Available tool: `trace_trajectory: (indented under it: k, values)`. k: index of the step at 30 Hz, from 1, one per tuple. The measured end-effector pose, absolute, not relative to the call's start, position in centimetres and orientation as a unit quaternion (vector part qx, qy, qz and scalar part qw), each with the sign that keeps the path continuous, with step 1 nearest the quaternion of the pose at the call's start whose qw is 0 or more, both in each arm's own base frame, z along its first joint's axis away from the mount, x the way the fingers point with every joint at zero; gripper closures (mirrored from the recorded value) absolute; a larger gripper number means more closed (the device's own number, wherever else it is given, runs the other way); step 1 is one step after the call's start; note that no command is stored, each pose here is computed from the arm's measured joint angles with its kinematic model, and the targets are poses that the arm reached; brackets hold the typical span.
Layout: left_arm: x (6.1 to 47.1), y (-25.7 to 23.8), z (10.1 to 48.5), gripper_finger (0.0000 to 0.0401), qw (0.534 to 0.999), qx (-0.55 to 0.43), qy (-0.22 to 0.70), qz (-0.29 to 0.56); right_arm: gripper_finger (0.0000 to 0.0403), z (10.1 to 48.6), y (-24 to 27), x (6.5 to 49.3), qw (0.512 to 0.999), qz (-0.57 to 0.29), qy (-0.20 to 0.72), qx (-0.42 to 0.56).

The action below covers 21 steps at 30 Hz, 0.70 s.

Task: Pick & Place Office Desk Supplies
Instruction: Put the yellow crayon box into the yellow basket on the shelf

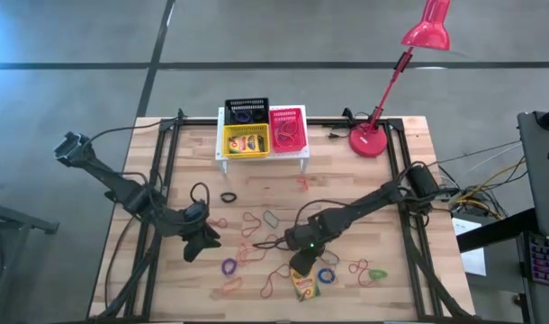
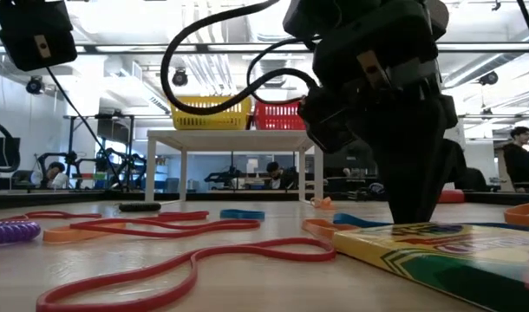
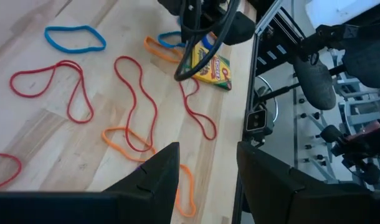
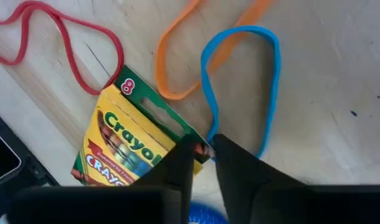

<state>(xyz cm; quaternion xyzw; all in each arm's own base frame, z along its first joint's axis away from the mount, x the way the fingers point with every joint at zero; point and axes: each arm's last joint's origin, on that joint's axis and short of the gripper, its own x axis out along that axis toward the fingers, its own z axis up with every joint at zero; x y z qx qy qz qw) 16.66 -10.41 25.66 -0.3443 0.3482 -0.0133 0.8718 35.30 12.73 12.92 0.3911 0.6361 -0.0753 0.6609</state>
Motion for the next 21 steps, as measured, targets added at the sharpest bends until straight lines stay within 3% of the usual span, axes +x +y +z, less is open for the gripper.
trace_trajectory:
  k: [4,14,21]
  values:
    - [16.7,-10.4,25.6,0.0236,0.873,-0.343,0.346,-0.008,0.0389,13.5,12.8,35.3,0.67,-0.065,0.628,0.389]
    - [16.8,-10.1,25.4,0.0236,0.903,-0.295,0.311,0.022,0.0394,19.5,12.6,34.8,0.687,-0.057,0.567,0.451]
    - [17.3,-9.9,22.7,0.0234,0.939,-0.257,0.228,0.014,0.0394,23.5,12.7,36.3,0.752,-0.059,0.489,0.438]
